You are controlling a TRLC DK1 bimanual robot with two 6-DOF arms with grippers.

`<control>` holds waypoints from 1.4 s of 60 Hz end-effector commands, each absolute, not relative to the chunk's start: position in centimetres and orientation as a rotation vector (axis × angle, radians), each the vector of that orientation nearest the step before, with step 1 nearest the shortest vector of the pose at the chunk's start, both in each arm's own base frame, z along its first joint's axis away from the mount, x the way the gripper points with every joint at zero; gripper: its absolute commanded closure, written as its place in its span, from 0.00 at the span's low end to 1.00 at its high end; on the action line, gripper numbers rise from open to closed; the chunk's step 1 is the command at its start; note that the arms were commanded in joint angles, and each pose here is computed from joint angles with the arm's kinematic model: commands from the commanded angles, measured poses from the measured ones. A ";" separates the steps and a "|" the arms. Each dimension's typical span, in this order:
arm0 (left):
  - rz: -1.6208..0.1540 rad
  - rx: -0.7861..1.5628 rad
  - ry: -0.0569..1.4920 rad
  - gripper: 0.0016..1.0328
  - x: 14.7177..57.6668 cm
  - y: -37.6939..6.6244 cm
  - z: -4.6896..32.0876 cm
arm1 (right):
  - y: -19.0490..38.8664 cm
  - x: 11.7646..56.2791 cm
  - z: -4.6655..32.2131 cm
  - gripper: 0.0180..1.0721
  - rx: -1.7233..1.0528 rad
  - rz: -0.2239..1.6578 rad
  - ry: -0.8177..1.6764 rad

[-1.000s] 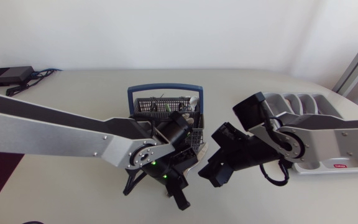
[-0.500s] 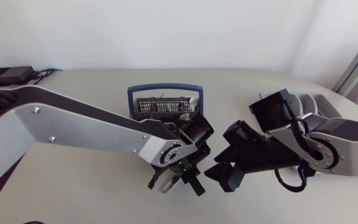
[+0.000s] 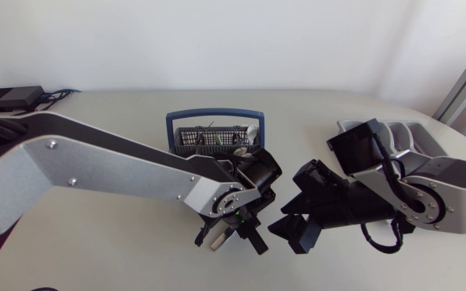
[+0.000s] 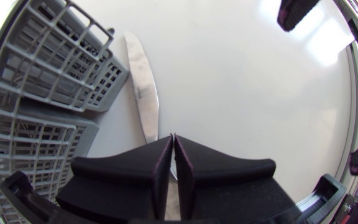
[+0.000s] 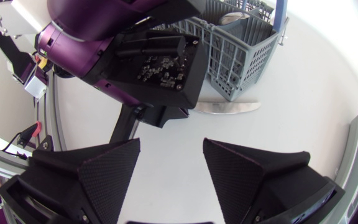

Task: Sort the cutlery from the basket into the organizer compartments.

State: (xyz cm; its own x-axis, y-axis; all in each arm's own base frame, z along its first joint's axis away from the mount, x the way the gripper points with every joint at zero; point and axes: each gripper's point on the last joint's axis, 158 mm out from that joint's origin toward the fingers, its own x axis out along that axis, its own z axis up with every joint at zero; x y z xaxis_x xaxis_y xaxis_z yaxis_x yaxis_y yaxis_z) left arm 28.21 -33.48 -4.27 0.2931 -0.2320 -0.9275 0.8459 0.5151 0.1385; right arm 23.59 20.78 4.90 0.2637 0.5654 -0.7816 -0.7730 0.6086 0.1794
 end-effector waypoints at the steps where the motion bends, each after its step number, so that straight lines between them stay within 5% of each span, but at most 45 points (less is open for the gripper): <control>1: -0.781 0.723 1.070 0.92 27.8 -32.1 -4.7 | 20.1 22.9 4.3 0.30 -0.247 0.899 0.963; 30: -0.843 0.660 1.285 0.97 25.7 -31.8 -6.9 | 19.6 22.4 4.2 0.30 -0.248 0.897 0.968; 53: -0.856 0.652 1.259 0.97 25.7 -31.5 -4.8 | 19.4 22.0 4.0 0.30 -0.254 0.901 0.968; 67: -0.816 0.655 1.204 0.74 26.7 -30.7 -3.0 | 19.2 22.0 3.9 0.30 -0.254 0.901 0.968; 84: -0.757 0.656 1.157 0.67 28.7 -30.1 -2.2 | 19.2 22.0 3.7 0.30 -0.256 0.901 0.971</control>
State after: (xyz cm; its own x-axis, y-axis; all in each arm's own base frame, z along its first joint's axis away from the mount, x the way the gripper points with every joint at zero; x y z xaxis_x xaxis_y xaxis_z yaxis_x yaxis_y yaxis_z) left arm 28.44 -30.85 -2.23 0.2081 -0.1944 -0.9586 0.8154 0.5757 0.0603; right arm 22.55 19.73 4.43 0.2599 0.5554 -0.7899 -0.7616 0.6208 0.1859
